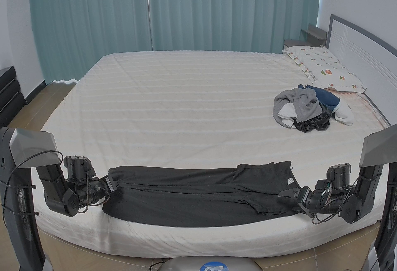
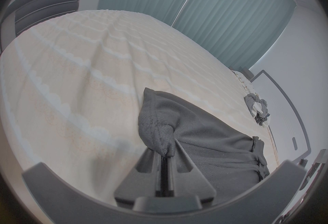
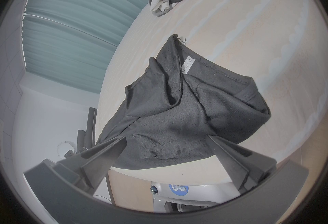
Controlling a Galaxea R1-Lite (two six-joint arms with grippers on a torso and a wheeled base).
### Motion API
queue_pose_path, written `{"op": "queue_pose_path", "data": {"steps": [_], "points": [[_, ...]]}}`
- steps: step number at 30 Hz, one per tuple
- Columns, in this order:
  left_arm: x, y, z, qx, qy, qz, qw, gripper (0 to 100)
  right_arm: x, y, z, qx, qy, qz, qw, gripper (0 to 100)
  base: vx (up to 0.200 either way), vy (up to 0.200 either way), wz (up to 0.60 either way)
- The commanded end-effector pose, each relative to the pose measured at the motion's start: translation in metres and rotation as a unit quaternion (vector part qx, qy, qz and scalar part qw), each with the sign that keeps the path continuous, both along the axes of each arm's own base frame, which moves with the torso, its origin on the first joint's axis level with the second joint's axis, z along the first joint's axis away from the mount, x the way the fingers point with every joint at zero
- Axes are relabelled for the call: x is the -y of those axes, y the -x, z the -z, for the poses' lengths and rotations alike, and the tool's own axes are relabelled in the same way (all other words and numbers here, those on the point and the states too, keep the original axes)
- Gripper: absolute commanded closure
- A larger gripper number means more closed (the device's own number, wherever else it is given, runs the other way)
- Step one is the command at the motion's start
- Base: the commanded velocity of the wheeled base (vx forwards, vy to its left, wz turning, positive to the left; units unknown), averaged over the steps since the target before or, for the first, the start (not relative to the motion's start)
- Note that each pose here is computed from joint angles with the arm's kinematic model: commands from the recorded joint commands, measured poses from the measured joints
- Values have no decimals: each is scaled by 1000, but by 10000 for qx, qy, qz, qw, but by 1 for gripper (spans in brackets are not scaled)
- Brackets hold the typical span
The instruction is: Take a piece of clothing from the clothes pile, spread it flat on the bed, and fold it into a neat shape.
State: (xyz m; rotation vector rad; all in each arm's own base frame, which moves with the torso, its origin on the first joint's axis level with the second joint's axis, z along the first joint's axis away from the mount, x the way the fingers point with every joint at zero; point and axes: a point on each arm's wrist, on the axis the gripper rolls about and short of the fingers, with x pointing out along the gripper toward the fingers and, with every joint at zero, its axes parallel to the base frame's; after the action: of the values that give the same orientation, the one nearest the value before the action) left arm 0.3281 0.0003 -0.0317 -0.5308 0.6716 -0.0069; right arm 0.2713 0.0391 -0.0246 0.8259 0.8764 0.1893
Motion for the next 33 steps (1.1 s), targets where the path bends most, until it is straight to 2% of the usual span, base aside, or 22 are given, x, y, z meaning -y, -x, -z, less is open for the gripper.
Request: {"op": "queue_pose_path", "data": {"steps": [1, 7, 8, 20, 25, 26, 33], "points": [[2, 2, -1, -11, -6, 35, 10000, 100, 0, 0, 0, -5, -2, 1, 10000, 0, 0, 0, 0], [4, 4, 1, -67, 11, 70, 10000, 100, 0, 0, 0, -5, -2, -7, 10000, 0, 0, 0, 0], [6, 4, 0, -59, 11, 93, 9999, 0, 0, 0, 0, -5, -2, -7, 10000, 0, 0, 0, 0], [32, 2, -5, 31, 200, 323, 9993, 0, 0, 0, 1, -13, -1, -7, 10000, 0, 0, 0, 0], [33, 3, -4, 15, 163, 319, 9994, 0, 0, 0, 0, -5, -2, -7, 10000, 0, 0, 0, 0], [33, 4, -6, 32, 153, 317, 9994, 100, 0, 0, 1, -13, -1, -7, 10000, 0, 0, 0, 0], [37, 7, -15, 124, -36, 250, 9996, 100, 0, 0, 0, -5, -2, -7, 10000, 0, 0, 0, 0]]}}
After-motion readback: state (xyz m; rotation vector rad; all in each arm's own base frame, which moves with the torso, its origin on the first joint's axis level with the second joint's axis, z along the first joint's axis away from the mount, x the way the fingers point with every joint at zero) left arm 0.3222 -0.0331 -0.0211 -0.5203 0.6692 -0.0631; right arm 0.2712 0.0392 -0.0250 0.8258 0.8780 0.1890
